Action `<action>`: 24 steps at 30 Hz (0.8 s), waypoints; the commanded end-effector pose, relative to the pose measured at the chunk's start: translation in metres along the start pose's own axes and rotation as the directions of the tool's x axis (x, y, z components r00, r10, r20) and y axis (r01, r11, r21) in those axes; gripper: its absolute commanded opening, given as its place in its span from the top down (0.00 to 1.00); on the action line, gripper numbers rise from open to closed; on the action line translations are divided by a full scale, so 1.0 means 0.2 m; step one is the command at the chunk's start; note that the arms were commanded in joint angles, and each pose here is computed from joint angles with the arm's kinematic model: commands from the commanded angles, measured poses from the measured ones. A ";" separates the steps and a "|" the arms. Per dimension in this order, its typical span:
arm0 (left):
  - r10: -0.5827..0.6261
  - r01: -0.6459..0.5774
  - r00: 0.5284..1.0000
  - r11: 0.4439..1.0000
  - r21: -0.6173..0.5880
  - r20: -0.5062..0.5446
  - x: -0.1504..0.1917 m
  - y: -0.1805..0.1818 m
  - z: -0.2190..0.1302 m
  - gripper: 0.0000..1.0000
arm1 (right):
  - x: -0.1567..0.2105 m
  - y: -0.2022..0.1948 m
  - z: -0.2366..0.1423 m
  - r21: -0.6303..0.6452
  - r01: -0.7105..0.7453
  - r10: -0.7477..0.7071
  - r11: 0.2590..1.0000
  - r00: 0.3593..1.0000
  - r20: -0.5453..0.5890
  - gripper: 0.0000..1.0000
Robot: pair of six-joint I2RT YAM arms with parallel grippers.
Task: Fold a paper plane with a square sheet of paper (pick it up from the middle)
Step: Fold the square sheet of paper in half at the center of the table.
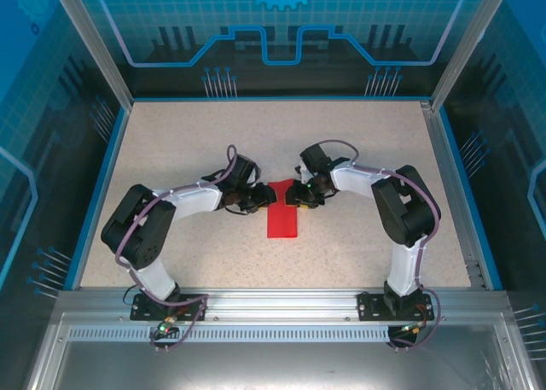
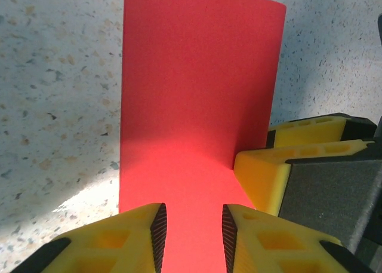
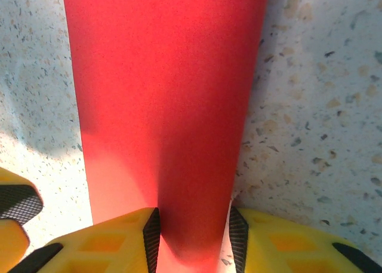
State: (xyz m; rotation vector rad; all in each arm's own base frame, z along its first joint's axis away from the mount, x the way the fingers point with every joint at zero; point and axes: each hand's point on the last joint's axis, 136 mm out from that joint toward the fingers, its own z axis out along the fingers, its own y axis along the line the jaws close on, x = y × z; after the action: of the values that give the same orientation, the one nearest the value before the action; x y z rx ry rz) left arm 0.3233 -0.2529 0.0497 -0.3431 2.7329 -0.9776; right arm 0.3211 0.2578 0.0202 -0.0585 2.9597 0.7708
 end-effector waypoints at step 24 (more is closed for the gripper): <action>-0.002 -0.009 0.995 0.994 -0.109 -0.098 0.11 0.22 0.19 0.70 | 0.06 -0.04 0.06 0.027 -0.016 0.017 0.999 0.999 -0.030 0.61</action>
State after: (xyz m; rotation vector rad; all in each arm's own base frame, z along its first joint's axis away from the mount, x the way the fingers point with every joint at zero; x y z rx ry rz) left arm 0.3206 -0.2605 0.0183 -0.3231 2.7893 -0.9803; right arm 0.3210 0.2576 0.0190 -0.0532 2.9582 0.7709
